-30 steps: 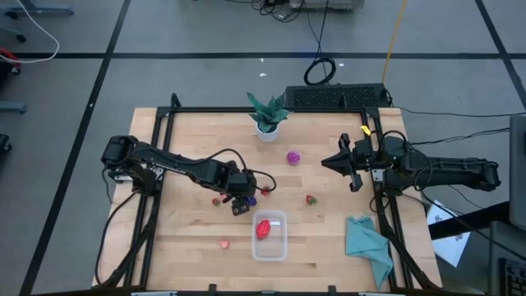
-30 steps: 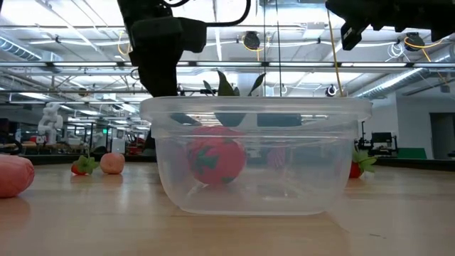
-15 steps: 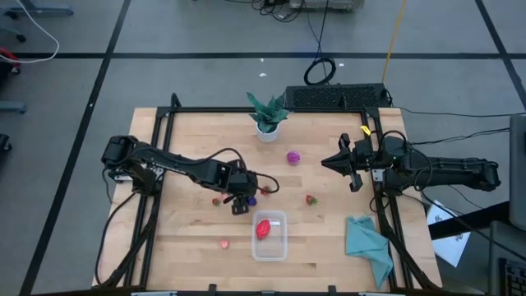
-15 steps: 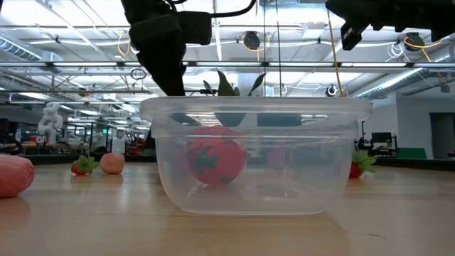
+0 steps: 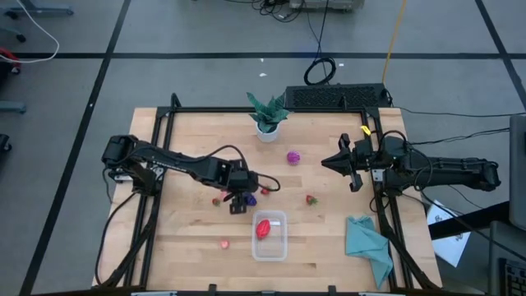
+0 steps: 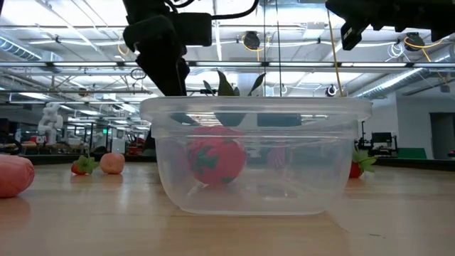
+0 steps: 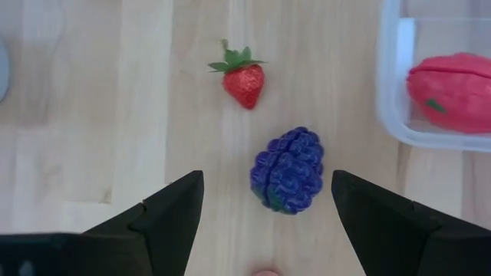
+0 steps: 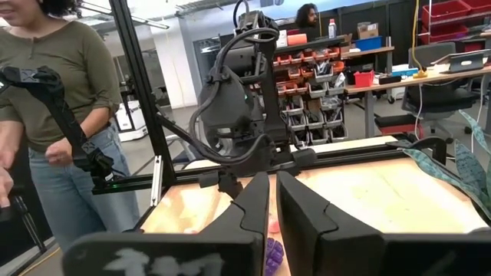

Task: Pick and placing Produce into tupperware
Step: Put the purple grapes into the transparent container

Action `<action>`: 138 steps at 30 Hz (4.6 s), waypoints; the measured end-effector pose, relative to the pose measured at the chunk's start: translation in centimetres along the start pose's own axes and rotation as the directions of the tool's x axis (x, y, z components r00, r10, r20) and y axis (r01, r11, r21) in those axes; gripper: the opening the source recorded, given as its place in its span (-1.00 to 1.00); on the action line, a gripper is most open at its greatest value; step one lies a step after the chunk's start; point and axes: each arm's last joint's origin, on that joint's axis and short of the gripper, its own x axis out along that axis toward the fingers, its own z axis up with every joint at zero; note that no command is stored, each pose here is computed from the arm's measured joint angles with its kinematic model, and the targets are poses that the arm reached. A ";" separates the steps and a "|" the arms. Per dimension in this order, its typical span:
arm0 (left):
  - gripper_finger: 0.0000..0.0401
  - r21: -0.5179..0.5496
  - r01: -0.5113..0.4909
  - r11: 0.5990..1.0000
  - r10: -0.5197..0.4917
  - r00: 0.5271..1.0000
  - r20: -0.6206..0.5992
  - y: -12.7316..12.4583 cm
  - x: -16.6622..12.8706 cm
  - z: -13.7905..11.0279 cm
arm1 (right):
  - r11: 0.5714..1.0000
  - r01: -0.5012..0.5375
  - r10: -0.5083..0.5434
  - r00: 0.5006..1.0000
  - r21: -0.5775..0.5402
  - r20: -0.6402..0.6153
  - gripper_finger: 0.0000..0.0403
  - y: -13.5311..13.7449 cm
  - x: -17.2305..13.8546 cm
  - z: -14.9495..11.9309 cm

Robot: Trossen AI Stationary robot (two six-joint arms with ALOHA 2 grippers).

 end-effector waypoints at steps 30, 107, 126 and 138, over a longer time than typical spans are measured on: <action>0.47 0.132 0.081 0.988 -0.070 0.994 -0.088 -2.1 3.2 -0.4 | 0.997 -0.003 0.003 1.000 0.077 -0.009 -0.91 0.0 0.0 -0.1; 0.08 0.104 0.183 0.978 -0.165 0.973 -0.159 -0.2 8.7 -1.5 | 0.996 0.014 -0.008 0.998 0.091 -0.066 -0.91 -0.2 0.3 -0.7; 0.19 0.060 0.147 0.987 -0.135 0.977 -0.164 0.6 6.4 -1.4 | 0.996 0.013 -0.007 0.998 0.091 -0.066 -0.91 -0.2 0.3 -0.7; 0.20 0.043 0.119 0.992 -0.113 0.985 -0.128 1.0 4.6 -1.2 | 0.994 0.017 -0.009 0.997 0.104 -0.076 -0.91 -0.3 0.5 -0.9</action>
